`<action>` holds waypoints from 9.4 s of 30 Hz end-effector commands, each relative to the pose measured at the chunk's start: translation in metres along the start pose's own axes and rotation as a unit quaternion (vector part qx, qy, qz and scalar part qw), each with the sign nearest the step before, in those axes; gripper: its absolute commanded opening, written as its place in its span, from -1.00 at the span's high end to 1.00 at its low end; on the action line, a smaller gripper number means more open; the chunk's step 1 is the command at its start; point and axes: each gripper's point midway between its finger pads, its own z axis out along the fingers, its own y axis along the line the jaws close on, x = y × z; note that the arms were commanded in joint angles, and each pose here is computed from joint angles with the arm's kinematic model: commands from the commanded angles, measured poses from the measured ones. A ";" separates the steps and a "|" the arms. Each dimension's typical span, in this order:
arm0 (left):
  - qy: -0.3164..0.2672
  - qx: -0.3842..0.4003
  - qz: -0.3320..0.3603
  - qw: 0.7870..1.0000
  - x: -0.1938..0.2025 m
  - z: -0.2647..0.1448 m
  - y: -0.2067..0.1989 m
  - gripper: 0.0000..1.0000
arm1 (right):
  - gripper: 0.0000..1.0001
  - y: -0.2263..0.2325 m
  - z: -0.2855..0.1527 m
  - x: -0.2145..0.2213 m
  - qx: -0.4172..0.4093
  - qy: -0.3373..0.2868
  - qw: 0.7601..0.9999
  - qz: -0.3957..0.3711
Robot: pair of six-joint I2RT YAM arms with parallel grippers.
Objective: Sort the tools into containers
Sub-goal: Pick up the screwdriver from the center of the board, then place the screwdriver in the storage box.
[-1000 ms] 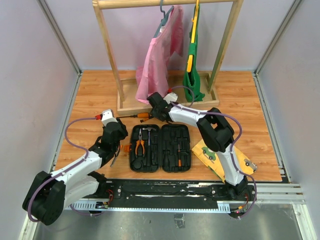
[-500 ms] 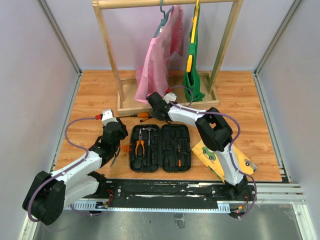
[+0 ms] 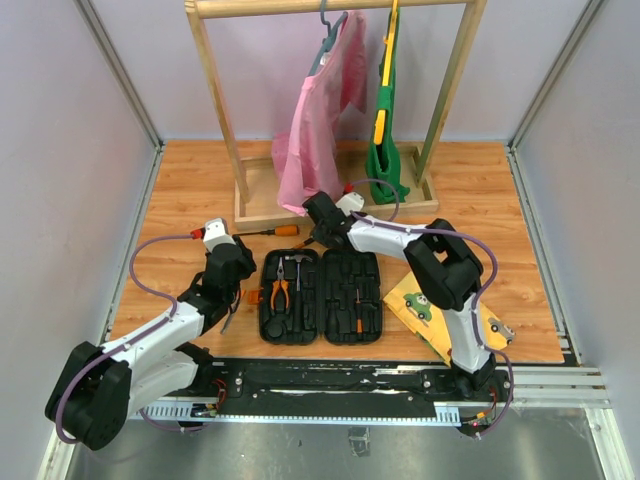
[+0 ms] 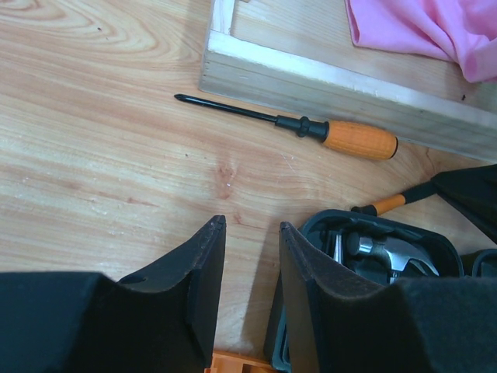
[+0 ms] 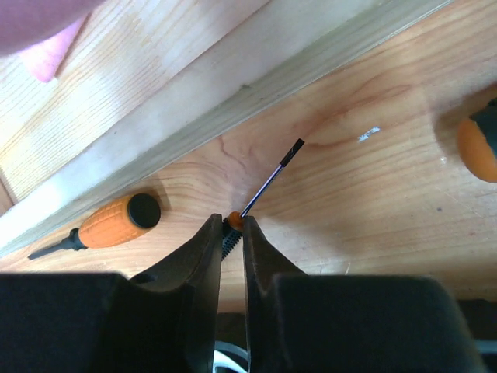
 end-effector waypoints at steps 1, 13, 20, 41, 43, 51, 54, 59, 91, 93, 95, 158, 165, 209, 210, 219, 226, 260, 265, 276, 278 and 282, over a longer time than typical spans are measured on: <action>-0.028 0.000 -0.010 1.000 -0.020 0.003 -0.006 0.23 | 0.88 0.011 -0.019 -0.014 -0.022 -0.030 0.999 0.012; -0.025 0.000 -0.008 1.000 -0.019 0.004 -0.006 0.23 | 0.89 0.010 -0.040 -0.032 -0.029 -0.057 0.998 0.002; -0.024 0.001 -0.008 1.000 -0.018 0.005 -0.007 0.23 | 0.88 0.001 -0.059 -0.048 -0.030 -0.089 0.996 -0.006; -0.021 0.003 -0.008 1.000 -0.017 0.005 -0.008 0.23 | 0.24 -0.016 -0.020 -0.011 0.054 -0.017 0.997 -0.047; -0.022 0.002 -0.007 1.000 -0.017 0.005 -0.008 0.23 | 0.24 -0.016 -0.016 -0.006 0.061 -0.005 0.997 -0.052; -0.021 0.003 -0.007 1.000 -0.017 0.006 -0.008 0.23 | 0.19 -0.019 -0.010 0.009 0.079 0.029 0.994 -0.066; -0.021 0.004 -0.007 1.000 -0.017 0.006 -0.009 0.23 | 0.17 -0.020 -0.012 0.015 0.088 0.040 0.993 -0.072; -0.020 0.004 -0.007 1.000 -0.016 0.006 -0.008 0.23 | 0.16 -0.021 -0.010 0.026 0.092 0.052 0.991 -0.079; -0.020 0.002 -0.007 1.000 -0.016 0.006 -0.008 0.22 | 0.86 -0.009 -0.020 0.007 0.009 0.018 0.999 0.044; -0.019 0.002 -0.006 1.000 -0.016 0.006 -0.008 0.23 | 0.86 -0.005 -0.025 0.002 -0.005 0.008 0.999 0.054; -0.019 0.002 -0.007 1.000 -0.016 0.006 -0.008 0.23 | 0.86 0.000 -0.031 -0.006 -0.021 -0.005 0.998 0.063; -0.011 0.243 -0.032 0.970 -0.024 -0.017 -0.102 0.23 | 0.85 -0.170 -0.200 0.046 -0.077 0.183 0.926 -0.320; 0.032 0.332 0.010 0.943 0.005 -0.043 -0.148 0.23 | 0.85 -0.179 -0.195 0.059 -0.057 0.211 0.927 -0.305; 0.189 0.335 0.067 0.921 0.094 -0.050 -0.151 0.20 | 0.42 -0.185 -0.200 0.055 -0.034 0.211 0.922 -0.323; 0.194 0.335 0.069 0.920 0.096 -0.049 -0.151 0.20 | 0.42 -0.185 -0.200 0.055 -0.033 0.211 0.922 -0.323; 0.231 0.317 0.086 0.916 0.117 -0.042 -0.150 0.12 | 0.39 -0.187 -0.196 0.059 -0.034 0.213 0.924 -0.316; 0.248 0.299 0.096 0.916 0.127 -0.036 -0.147 0.09 | 0.38 -0.183 -0.195 0.061 -0.040 0.214 0.923 -0.316; 0.251 0.270 0.113 0.923 0.131 -0.026 -0.142 0.29 | 0.86 -0.190 -0.179 0.072 -0.015 0.235 0.914 -0.330; 0.253 0.266 0.114 0.923 0.132 -0.024 -0.142 0.30 | 0.92 -0.201 -0.179 0.074 0.013 0.246 0.907 -0.340; 0.256 0.261 0.117 0.924 0.135 -0.021 -0.141 0.35 | 0.97 -0.241 -0.173 0.095 0.116 0.291 0.865 -0.393; 0.257 0.261 0.117 0.923 0.135 -0.021 -0.142 0.35 | 0.98 -0.247 -0.171 0.100 0.130 0.299 0.858 -0.397; 0.255 0.260 0.118 0.924 0.135 -0.020 -0.141 0.34 | 0.98 -0.260 -0.168 0.109 0.150 0.316 0.847 -0.400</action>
